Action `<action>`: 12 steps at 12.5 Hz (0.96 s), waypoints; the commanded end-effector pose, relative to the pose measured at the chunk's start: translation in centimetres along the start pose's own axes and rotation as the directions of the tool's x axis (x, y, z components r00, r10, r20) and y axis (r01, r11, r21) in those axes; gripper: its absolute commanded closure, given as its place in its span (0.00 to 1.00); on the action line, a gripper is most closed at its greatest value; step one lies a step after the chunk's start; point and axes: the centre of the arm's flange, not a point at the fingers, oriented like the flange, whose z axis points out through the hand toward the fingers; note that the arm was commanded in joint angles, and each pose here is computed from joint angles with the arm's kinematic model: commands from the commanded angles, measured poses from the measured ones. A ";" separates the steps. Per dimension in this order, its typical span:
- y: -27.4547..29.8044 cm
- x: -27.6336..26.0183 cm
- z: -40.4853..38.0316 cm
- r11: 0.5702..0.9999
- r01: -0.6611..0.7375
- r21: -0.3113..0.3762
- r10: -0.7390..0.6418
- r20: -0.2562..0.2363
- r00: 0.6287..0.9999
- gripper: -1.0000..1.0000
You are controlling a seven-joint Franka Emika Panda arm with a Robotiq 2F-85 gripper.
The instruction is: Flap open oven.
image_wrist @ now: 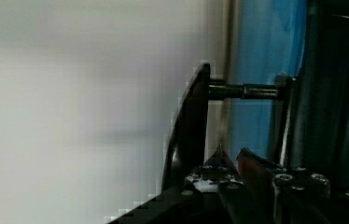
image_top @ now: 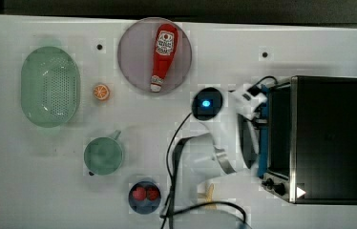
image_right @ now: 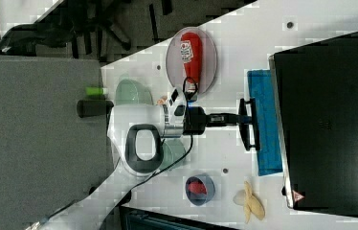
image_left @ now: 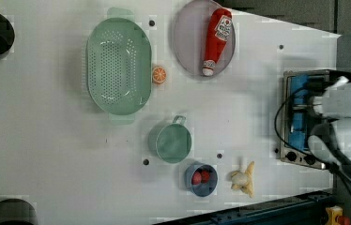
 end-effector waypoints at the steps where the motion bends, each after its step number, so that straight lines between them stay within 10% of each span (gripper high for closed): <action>1: -6.6 -0.1 1.5 0.998 -0.057 -0.023 0.058 0.031 0.998 0.83; 12: -12.0 1.1 6.1 0.998 -0.049 -0.034 0.051 0.037 0.998 0.83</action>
